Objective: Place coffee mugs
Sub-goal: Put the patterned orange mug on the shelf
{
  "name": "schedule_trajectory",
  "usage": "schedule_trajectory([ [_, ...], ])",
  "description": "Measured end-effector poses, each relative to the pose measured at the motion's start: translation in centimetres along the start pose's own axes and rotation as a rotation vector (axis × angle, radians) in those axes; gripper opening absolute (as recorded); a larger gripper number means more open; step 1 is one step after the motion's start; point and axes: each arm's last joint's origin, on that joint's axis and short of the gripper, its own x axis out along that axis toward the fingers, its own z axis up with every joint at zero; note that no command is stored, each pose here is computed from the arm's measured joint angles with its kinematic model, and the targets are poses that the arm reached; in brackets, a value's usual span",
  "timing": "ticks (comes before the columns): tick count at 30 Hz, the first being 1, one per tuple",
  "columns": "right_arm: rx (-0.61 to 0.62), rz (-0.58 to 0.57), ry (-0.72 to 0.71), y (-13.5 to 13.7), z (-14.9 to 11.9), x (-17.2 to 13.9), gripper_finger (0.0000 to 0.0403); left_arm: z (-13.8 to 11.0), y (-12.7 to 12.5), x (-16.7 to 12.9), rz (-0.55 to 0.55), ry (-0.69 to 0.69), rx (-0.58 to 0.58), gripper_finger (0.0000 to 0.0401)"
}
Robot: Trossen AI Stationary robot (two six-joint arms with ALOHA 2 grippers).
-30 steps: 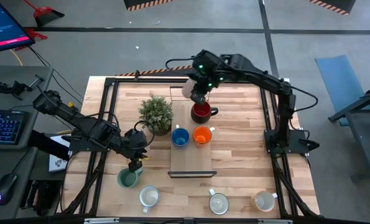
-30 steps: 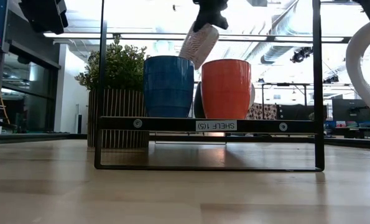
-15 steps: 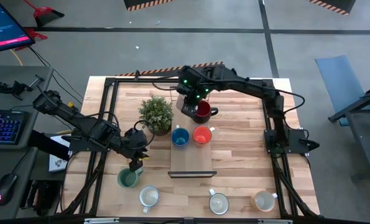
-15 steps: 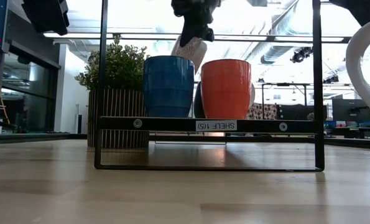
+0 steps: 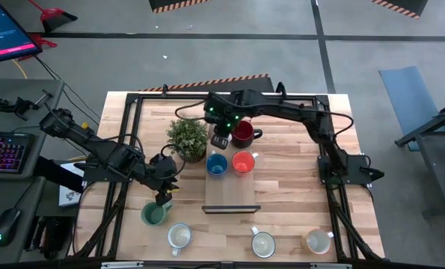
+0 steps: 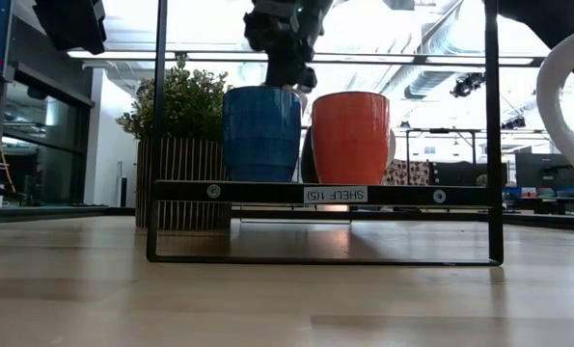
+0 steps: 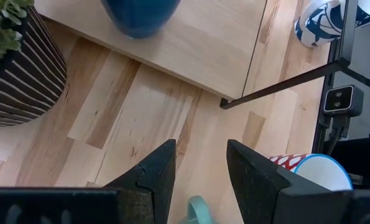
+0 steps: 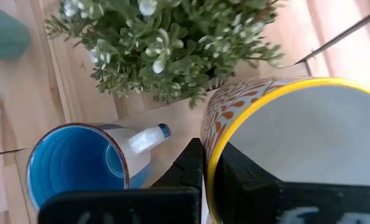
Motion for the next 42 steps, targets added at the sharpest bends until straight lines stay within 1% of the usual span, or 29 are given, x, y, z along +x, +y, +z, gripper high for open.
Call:
schedule_trajectory([
  [7, 0.0, -0.004, 0.036, 0.0, 0.1, 2.0, 0.0, 0.0, 0.0, 0.0, 0.0, 0.0, -0.003, 0.0133],
  [12, 0.008, -0.013, 0.033, -0.1, 0.1, 2.1, 0.0, 0.0, 0.0, 0.0, 0.0, 0.0, -0.003, 0.0133],
  [16, 0.029, -0.042, 0.03, -0.2, 0.1, 2.1, 0.0, 0.0, 0.0, 0.0, 0.007, -0.009, -0.003, 0.0133],
  [23, 0.043, -0.045, 0.062, -0.2, 0.0, 3.3, 0.0, 0.0, 0.0, 0.0, 0.012, -0.013, -0.002, 0.0133],
  [30, 0.049, -0.052, 0.066, -0.4, 0.0, 3.3, 0.0, 0.0, 0.0, 0.0, 0.012, -0.013, -0.002, 0.0133],
  [36, 0.059, -0.053, 0.093, -0.3, -0.1, 4.6, 0.0, 0.0, 0.0, 0.0, 0.011, -0.014, -0.002, 0.0133],
  [42, 0.057, -0.047, 0.068, -0.3, 0.2, 4.6, 0.0, 0.0, 0.0, 0.0, 0.012, -0.014, -0.002, 0.0133],
])
